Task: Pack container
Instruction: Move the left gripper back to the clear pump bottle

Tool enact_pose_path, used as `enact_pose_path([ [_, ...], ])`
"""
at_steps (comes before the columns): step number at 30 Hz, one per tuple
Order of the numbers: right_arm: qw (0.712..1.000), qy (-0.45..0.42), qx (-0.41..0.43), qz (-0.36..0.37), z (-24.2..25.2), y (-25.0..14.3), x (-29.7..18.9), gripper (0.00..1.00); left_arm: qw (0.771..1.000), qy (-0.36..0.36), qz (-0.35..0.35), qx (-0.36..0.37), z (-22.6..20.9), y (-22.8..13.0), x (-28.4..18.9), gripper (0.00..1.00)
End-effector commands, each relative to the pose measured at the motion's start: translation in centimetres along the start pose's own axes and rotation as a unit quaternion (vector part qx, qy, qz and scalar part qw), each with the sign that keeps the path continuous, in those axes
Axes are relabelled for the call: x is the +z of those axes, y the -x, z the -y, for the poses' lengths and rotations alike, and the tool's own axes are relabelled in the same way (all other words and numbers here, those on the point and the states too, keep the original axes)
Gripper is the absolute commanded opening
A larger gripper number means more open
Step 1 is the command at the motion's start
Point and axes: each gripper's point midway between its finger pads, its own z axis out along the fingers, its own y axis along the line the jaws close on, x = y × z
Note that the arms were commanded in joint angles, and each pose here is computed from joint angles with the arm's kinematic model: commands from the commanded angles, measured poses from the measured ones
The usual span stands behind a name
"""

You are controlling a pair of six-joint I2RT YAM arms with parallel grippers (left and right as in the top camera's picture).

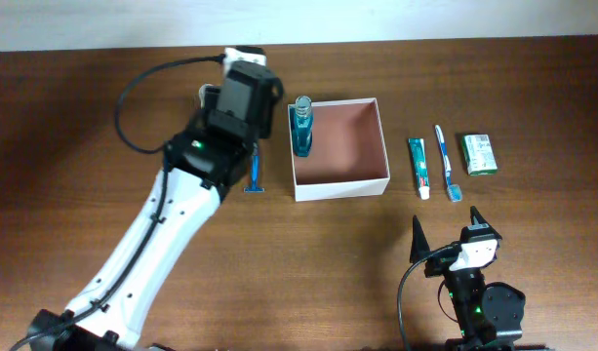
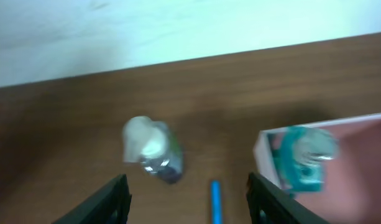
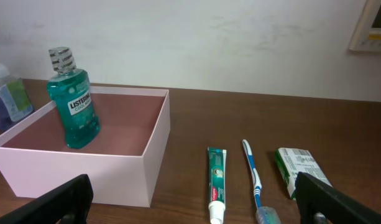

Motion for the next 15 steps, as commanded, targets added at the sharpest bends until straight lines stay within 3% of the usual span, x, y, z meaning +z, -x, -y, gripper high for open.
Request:
enact_pose_path([
  [1, 1.000, -0.007, 0.003, 0.001, 0.2, -0.2, 0.0, 0.99, 1.000, 0.010, -0.012, -0.015, -2.4, 0.1, 1.2, 0.71],
  [2, 1.000, -0.007, 0.003, 0.001, 0.2, -0.2, 0.0, 0.99, 1.000, 0.011, -0.017, -0.023, -3.3, 0.0, 1.6, 0.79],
  [4, 1.000, -0.007, 0.003, 0.001, 0.2, -0.2, 0.0, 0.99, 0.999, 0.007, -0.024, -0.037, -4.5, -0.2, 2.3, 0.82],
  [10, 1.000, -0.007, 0.003, 0.001, 0.2, -0.2, 0.0, 0.99, 0.996, -0.025, -0.057, -0.066, -6.4, -1.6, 4.2, 0.82],
  [15, 1.000, -0.007, 0.003, 0.001, 0.2, -0.2, 0.0, 0.99, 0.995, -0.020, -0.081, -0.049, -6.3, -3.1, 6.6, 0.86],
])
